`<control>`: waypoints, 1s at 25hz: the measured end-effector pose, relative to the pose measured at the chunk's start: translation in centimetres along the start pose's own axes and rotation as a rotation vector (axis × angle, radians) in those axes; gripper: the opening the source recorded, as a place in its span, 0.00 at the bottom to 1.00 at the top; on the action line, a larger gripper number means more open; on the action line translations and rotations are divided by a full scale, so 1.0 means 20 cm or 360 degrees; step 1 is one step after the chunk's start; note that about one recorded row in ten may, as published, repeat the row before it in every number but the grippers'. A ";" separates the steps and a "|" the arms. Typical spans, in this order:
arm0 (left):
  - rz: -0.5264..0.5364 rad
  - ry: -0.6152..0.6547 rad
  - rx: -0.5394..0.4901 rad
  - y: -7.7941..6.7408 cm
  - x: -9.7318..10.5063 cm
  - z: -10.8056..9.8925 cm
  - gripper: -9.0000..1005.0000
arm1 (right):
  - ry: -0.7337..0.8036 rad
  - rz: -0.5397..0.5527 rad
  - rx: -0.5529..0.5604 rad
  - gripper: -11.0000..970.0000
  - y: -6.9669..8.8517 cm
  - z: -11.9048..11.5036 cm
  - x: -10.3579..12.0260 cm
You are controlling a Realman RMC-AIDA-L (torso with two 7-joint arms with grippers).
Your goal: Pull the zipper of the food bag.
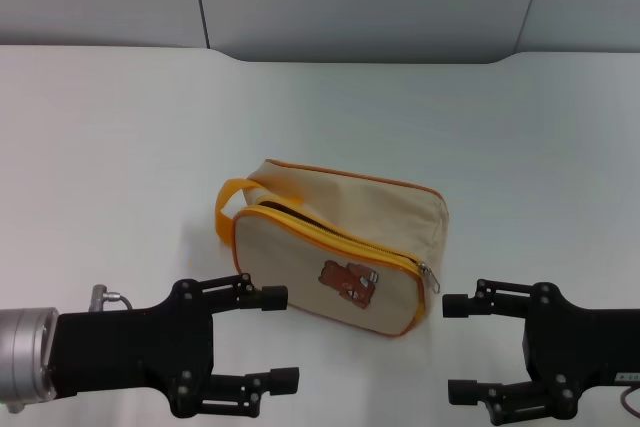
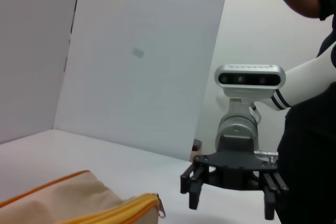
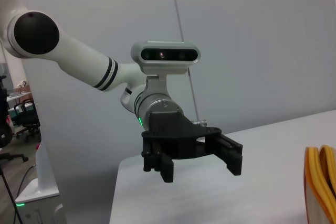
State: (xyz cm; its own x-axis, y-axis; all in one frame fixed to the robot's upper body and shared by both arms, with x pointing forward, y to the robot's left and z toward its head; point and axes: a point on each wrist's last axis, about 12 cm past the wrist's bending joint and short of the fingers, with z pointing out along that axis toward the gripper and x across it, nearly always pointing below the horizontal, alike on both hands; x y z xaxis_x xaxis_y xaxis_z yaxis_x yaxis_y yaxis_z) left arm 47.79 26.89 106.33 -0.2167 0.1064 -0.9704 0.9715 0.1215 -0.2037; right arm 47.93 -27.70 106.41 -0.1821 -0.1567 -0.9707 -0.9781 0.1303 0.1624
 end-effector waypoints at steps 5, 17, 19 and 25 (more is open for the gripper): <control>-0.0003 0.0011 0.0016 -0.01 0.00 -0.01 0.82 | -0.0007 -0.0012 0.0004 0.86 0.00 0.01 0.00; -0.0017 0.0011 0.0028 -0.03 0.01 -0.03 0.82 | -0.0017 -0.0027 -0.0001 0.86 -0.01 0.02 -0.01; -0.0018 0.0012 0.0030 -0.03 0.02 -0.03 0.82 | -0.0018 -0.0026 -0.0001 0.86 -0.01 0.02 -0.01; -0.0008 0.0013 0.0030 -0.03 0.02 -0.03 0.82 | -0.0019 -0.0029 -0.0001 0.86 -0.01 0.03 -0.01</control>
State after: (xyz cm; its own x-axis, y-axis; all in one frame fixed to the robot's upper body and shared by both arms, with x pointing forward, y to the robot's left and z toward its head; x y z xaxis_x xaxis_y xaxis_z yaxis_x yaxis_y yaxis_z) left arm 47.07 27.43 106.19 -0.2226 0.1139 -0.9682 0.9719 0.1037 -0.2113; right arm 48.32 -27.20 106.54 -0.1632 -0.1476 -0.9755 -0.9812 0.1272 0.1449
